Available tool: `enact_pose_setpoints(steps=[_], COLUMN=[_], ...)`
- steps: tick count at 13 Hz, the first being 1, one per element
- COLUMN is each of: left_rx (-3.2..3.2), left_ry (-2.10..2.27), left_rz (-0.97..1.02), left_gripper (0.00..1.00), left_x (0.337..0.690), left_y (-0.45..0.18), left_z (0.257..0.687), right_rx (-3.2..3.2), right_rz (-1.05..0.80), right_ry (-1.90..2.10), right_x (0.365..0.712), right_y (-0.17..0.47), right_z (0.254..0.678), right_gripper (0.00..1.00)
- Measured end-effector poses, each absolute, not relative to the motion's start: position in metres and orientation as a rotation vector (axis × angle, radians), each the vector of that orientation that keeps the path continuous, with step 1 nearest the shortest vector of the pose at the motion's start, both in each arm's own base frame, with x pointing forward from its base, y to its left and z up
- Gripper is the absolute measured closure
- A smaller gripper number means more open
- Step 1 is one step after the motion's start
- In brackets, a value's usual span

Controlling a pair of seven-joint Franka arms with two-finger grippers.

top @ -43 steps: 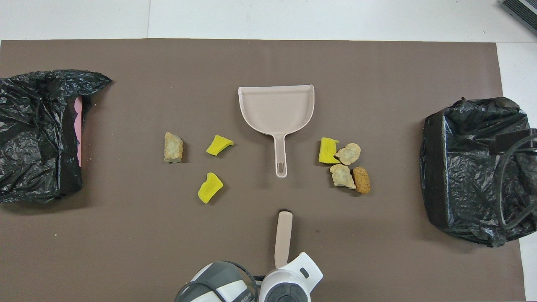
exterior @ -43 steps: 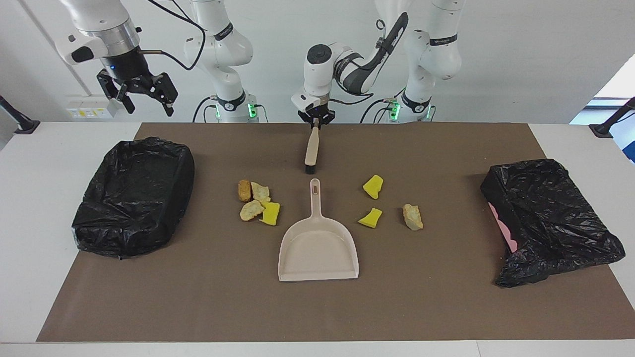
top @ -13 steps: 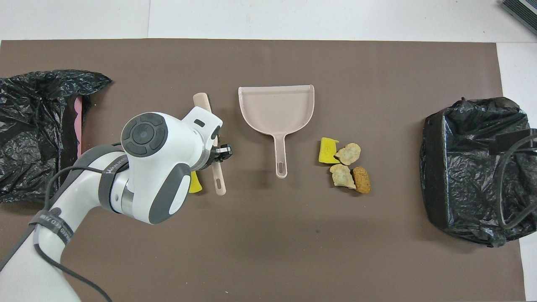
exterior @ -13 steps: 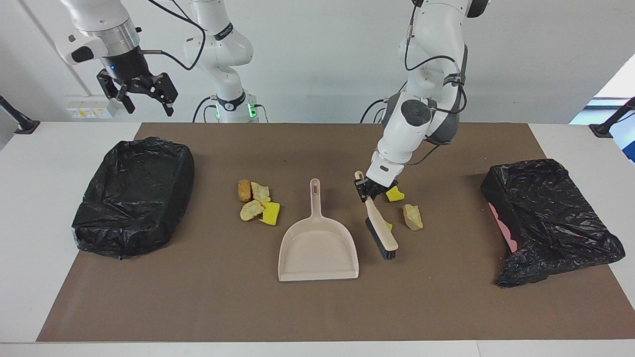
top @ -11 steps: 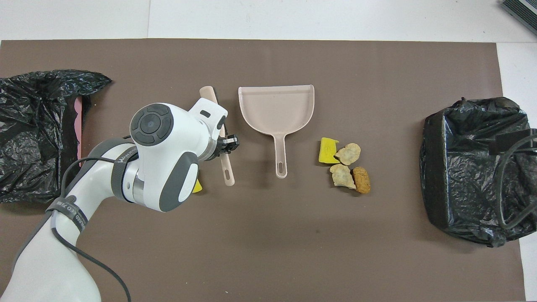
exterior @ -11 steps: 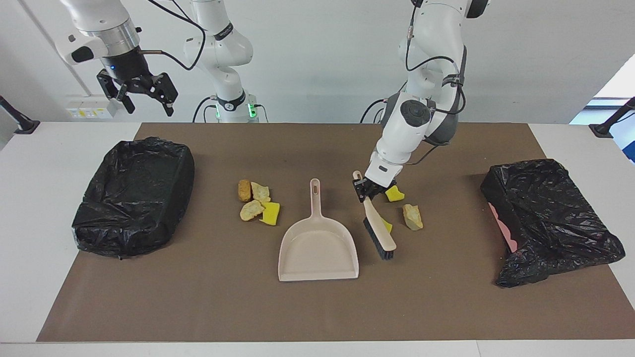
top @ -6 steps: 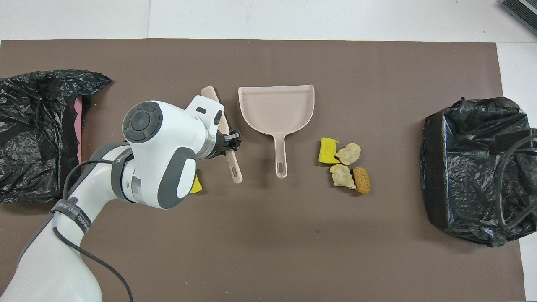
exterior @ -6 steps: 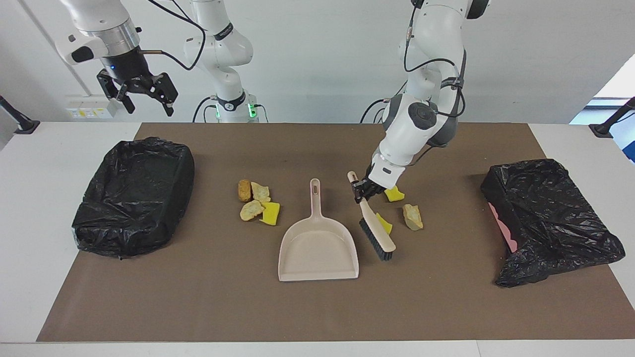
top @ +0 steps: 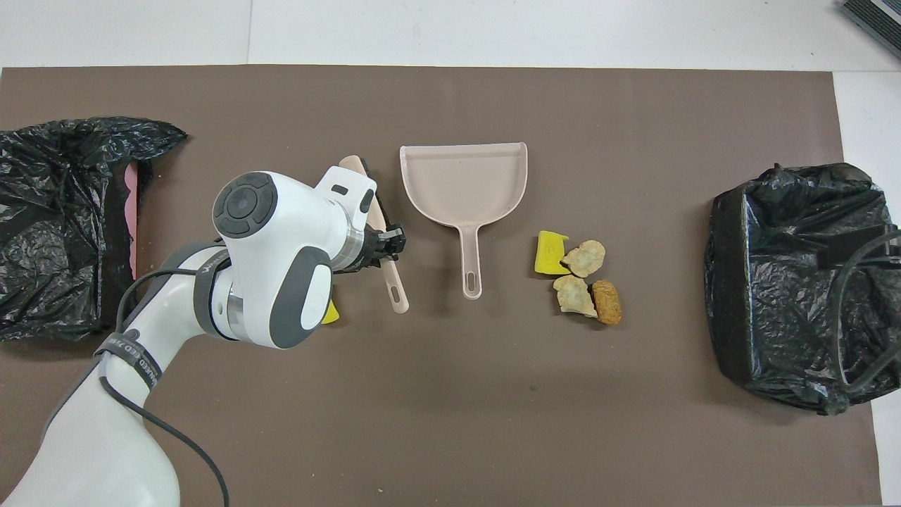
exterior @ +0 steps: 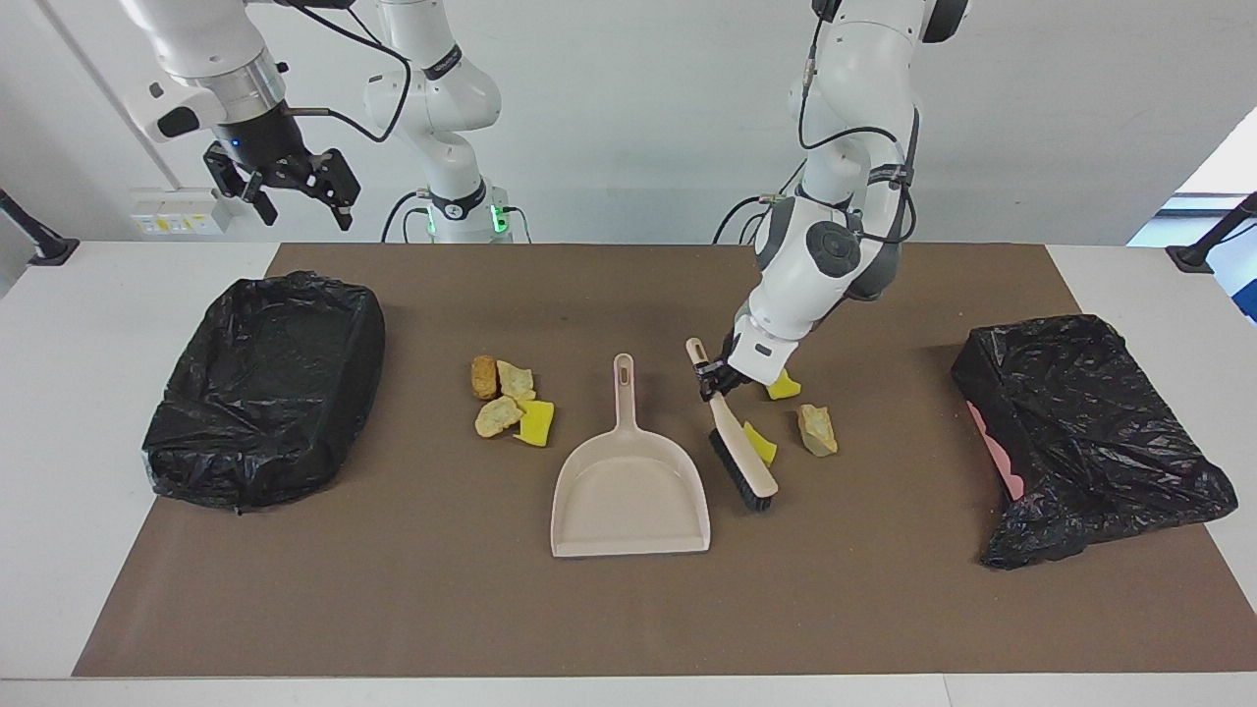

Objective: Sweep and dump trash in bin

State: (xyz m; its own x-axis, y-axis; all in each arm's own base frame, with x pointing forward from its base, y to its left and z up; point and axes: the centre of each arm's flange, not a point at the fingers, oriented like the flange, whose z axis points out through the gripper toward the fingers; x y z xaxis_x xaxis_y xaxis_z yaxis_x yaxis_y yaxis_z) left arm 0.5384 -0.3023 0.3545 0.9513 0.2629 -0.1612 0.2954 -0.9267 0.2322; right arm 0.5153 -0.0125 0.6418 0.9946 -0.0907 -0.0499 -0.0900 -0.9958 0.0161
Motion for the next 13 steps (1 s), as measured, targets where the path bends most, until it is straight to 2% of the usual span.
enact_pose_setpoints(steps=[6,8,13], left_rx=[2.904,2.930,2.930], left_ry=[0.385,0.382,0.414], left_rz=[-0.454,-0.510,-0.428], left_gripper=[0.74,0.74,0.74], left_x=[0.515,0.512,0.522], left_y=[-0.291,-0.279,-0.252], left_z=[0.358,0.363,0.400], right_rx=[3.158,3.154,3.148], right_rz=[-0.020,-0.014,0.001], right_ry=[-0.136,-0.175,-0.191], right_x=[0.546,0.561,0.581], right_y=[0.059,0.101,0.210], right_z=[0.578,0.548,0.467], right_gripper=[0.00,0.00,0.00])
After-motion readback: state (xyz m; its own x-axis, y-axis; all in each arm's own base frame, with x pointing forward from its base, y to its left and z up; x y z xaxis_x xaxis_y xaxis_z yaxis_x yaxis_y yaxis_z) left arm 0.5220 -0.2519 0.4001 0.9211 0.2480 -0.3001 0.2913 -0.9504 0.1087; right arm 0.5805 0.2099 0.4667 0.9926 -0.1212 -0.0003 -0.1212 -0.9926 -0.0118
